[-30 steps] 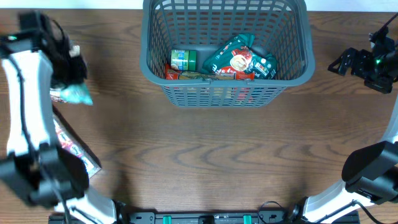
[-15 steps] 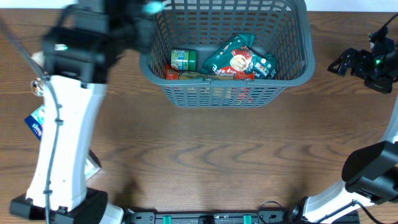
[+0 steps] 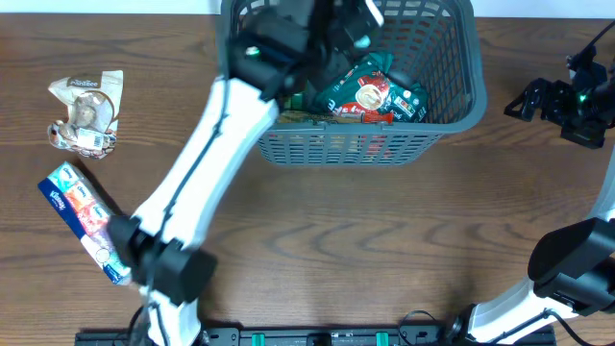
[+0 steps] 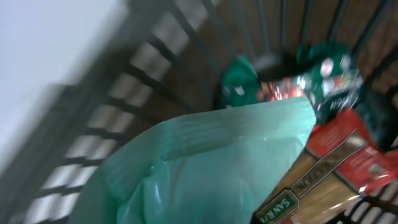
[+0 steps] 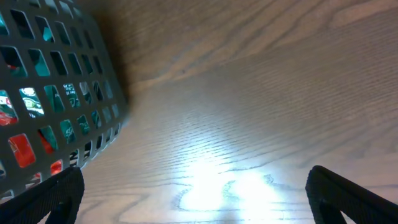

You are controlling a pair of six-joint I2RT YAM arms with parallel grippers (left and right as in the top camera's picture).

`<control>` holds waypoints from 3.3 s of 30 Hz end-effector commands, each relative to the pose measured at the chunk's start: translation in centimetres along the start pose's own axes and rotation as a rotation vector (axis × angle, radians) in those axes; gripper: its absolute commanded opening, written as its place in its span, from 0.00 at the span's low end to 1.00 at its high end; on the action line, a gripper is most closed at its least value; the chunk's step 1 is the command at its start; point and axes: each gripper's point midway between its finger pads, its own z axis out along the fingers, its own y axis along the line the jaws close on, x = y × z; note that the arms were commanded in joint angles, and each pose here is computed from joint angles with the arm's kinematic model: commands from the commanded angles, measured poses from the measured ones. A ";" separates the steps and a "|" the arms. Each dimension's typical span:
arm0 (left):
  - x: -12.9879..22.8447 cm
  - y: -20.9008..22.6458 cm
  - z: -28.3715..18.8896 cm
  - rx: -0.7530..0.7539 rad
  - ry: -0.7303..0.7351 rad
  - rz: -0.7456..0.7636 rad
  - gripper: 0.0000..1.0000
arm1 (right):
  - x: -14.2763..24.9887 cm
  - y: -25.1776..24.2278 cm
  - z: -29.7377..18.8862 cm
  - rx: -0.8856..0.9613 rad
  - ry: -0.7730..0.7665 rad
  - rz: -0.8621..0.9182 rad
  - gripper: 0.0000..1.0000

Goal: Pack container
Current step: 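Carry the wipes pack over the basket and release it inside, then move the left gripper to the brown PanTree pouch and grasp it, then lift the PanTree pouch and lower it into the basket, then release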

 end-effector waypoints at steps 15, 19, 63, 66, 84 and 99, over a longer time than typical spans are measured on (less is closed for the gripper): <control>6.1 -2.7 7.5 0.107 0.210 0.025 0.63 | 0.6 0.1 0.5 -0.004 0.032 -0.021 0.99; 5.4 -2.1 4.9 0.087 0.203 0.027 0.66 | 0.6 0.1 0.5 -0.005 0.032 -0.021 0.99; 44.3 27.0 -13.7 -0.617 0.543 -1.114 0.99 | 1.0 0.1 0.5 -0.005 0.047 -0.016 0.99; 46.9 26.4 -10.6 -0.543 0.556 -1.143 0.99 | 1.0 0.2 0.5 -0.005 0.050 -0.016 0.99; 54.8 22.3 0.2 -0.325 0.634 -1.159 0.99 | 0.9 0.2 0.5 -0.005 0.045 -0.009 0.99; 55.5 20.7 1.3 -0.272 0.666 -1.180 0.42 | 0.9 0.1 0.5 -0.005 0.045 -0.010 0.99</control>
